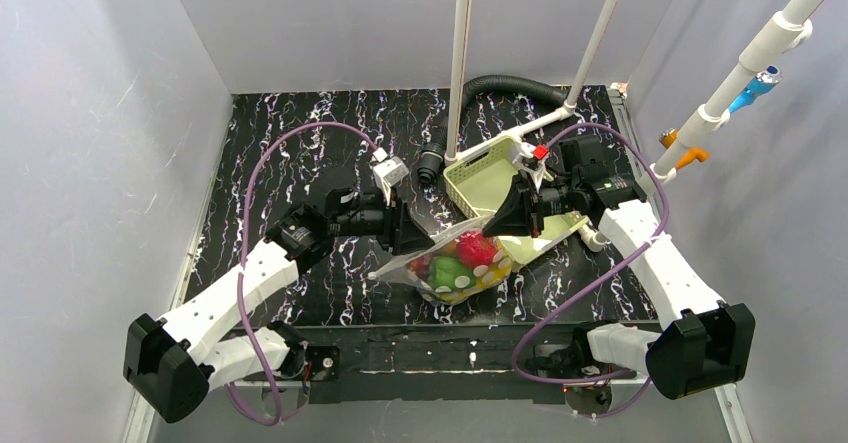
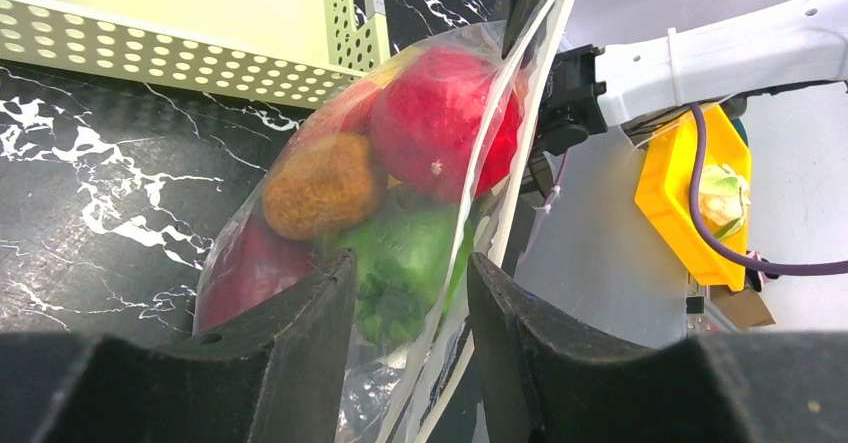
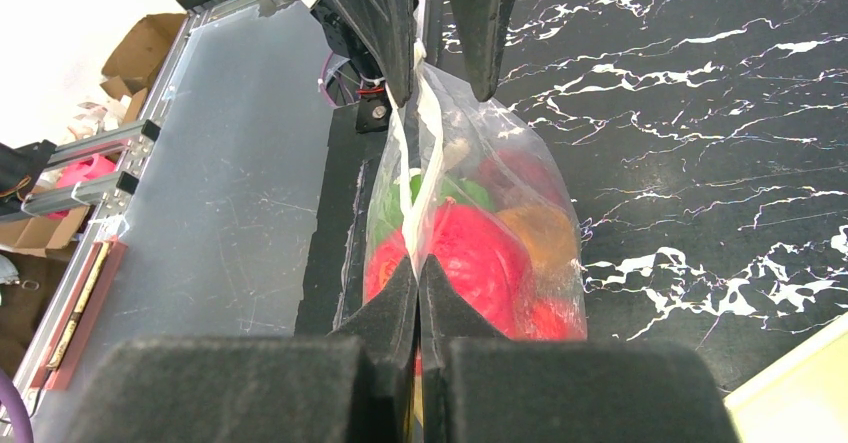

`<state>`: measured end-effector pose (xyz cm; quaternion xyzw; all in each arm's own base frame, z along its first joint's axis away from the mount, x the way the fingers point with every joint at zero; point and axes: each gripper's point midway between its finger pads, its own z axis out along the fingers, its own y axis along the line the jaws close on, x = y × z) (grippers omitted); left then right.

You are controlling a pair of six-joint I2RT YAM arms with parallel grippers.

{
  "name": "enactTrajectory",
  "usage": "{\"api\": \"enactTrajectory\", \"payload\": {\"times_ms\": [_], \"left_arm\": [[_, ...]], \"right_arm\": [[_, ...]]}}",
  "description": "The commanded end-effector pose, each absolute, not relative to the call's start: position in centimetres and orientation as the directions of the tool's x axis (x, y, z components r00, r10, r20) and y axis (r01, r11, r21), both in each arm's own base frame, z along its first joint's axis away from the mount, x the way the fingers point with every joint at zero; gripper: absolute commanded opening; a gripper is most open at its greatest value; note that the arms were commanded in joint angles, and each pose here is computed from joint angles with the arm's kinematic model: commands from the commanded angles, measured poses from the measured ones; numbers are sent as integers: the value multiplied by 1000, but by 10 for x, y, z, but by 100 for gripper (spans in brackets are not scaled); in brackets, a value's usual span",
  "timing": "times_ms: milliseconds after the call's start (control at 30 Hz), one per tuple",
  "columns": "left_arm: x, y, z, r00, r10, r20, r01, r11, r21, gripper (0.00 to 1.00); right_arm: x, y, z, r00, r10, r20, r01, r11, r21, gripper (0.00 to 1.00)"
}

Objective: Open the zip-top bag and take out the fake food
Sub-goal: Open the zipper of the food storage bag at the center of the board.

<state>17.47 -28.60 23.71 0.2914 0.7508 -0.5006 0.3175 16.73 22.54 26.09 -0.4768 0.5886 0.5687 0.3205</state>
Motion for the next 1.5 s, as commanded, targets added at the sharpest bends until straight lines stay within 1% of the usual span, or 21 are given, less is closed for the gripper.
{"api": "enactTrajectory", "payload": {"times_ms": [0, 67, 133, 200, 267, 300, 367, 500, 533, 567, 600, 700, 733, 767, 900, 1033, 1100, 1200, 1300, 1467], "left_arm": [[171, -290, 238, -609, 140, -781, 775, 315, -548, 42], [169, -292, 235, -610, 155, -777, 777, 313, -547, 39], [168, -294, 232, -611, 170, -773, 777, 311, -547, 31], [168, -296, 230, -612, 180, -770, 779, 308, -547, 18], [168, -295, 230, -607, 191, -771, 783, 312, -539, 2], [168, -293, 231, -603, 195, -773, 785, 318, -532, 0], [169, -290, 234, -597, 193, -779, 785, 340, -517, 0], [176, -277, 244, -580, 160, -799, 774, 416, -478, 0], [177, -274, 247, -577, 152, -803, 770, 431, -472, 0], [179, -269, 250, -578, 142, -804, 759, 456, -465, 0], [184, -263, 252, -580, 126, -804, 738, 498, -455, 0], [194, -246, 261, -573, 86, -815, 702, 566, -433, 0], [198, -240, 264, -575, 77, -815, 688, 585, -430, 0], [202, -233, 268, -575, 69, -816, 675, 603, -425, 0], [225, -211, 279, -575, 50, -816, 623, 674, -398, 0], [255, -190, 299, -560, 34, -828, 572, 738, -357, 0], [272, -179, 310, -530, 38, -847, 541, 784, -303, 0], [297, -163, 311, -498, 84, -863, 483, 854, -195, 0], [314, -163, 294, -503, 112, -857, 467, 870, -160, 0], [326, -181, 227, -612, 116, -782, 470, 849, -242, 0]], "right_arm": [[161, 226, 277, -284, -170, -944, -941, -139, 308, 1], [162, 226, 277, -284, -170, -943, -941, -138, 309, 1], [162, 226, 277, -285, -171, -943, -941, -137, 309, 1], [163, 226, 276, -284, -172, -943, -942, -135, 309, 1], [163, 226, 275, -287, -175, -942, -941, -131, 311, 1], [164, 226, 275, -286, -176, -942, -942, -129, 310, 1], [165, 226, 274, -284, -179, -942, -944, -120, 308, 1], [167, 227, 276, -297, -183, -937, -941, -109, 319, 11], [167, 227, 277, -296, -186, -937, -942, -107, 318, 16], [168, 227, 278, -294, -189, -937, -943, -101, 316, 23], [169, 227, 279, -294, -196, -936, -944, -94, 316, 34], [173, 227, 278, -280, -242, -929, -952, -57, 301, 83], [176, 227, 282, -254, -265, -930, -961, -41, 274, 95], [178, 226, 283, -248, -291, -924, -963, -27, 267, 98], [186, 220, 291, -225, -364, -904, -972, 12, 236, 98], [191, 216, 304, -172, -384, -907, -985, 36, 171, 98], [193, 216, 308, -150, -384, -911, -988, 40, 146, 98], [194, 217, 307, -151, -381, -912, -988, 34, 149, 98], [194, 220, 299, -174, -374, -911, -983, 16, 181, 98], [193, 228, 278, -223, -373, -901, -968, -22, 249, 98]]}}
